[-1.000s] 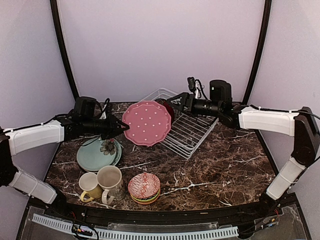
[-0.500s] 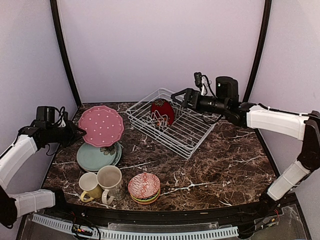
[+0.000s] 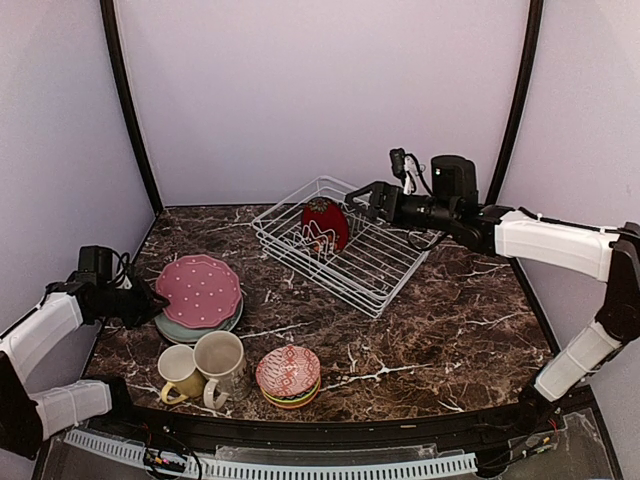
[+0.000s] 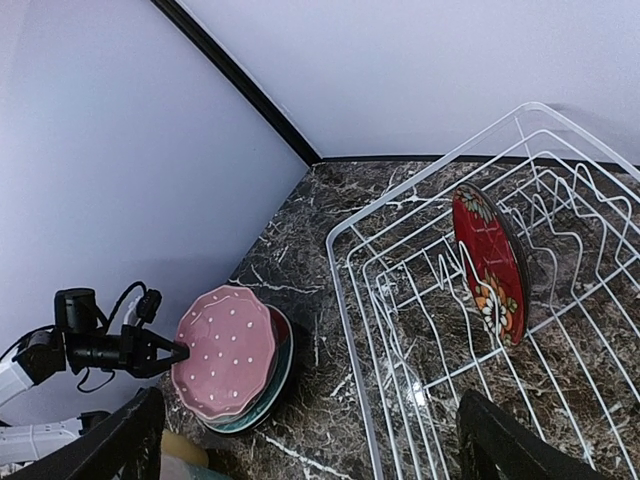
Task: Unload the mixed dishes from the dish rack
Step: Place the plate on the plate.
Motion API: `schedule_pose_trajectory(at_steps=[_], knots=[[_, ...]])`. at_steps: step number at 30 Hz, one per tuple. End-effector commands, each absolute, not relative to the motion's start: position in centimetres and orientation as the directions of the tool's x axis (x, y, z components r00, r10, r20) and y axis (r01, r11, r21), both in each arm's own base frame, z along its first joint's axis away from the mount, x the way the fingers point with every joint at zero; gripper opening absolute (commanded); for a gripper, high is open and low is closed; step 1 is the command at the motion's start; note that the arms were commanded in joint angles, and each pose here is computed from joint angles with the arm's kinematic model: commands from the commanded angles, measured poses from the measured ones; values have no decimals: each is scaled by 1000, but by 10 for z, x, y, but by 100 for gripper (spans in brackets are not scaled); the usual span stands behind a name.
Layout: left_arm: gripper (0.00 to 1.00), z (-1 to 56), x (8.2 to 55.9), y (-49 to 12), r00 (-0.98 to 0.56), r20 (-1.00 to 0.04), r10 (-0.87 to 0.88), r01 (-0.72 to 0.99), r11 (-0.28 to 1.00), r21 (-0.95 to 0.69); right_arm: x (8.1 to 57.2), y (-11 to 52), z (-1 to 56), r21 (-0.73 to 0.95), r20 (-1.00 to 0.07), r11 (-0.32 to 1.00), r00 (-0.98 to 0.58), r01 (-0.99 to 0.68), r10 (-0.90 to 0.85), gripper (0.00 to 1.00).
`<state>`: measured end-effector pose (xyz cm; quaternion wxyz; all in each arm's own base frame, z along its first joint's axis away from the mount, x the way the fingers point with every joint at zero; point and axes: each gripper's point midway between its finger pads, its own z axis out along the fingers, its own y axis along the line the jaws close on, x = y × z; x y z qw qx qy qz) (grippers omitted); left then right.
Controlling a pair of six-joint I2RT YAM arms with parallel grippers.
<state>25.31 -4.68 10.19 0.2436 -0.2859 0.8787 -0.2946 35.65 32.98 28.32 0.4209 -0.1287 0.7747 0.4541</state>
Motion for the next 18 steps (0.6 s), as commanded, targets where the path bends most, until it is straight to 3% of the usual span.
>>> schedule_pose_trajectory(at_steps=[1, 9, 18], knots=[[1, 110, 264, -50, -708, -316, -632, -280, 662, -695, 367, 329, 270, 569, -778, 594, -606, -568, 166, 99], [1, 92, 255, -41, -703, -308, -641, -338, 682, -649, 400, 343, 240, 504, -788, 657, -610, -561, 84, 99], [2, 82, 249, -27, -681, -323, -657, -404, 706, -582, 462, 345, 217, 289, -837, 795, -544, -533, -60, 99]])
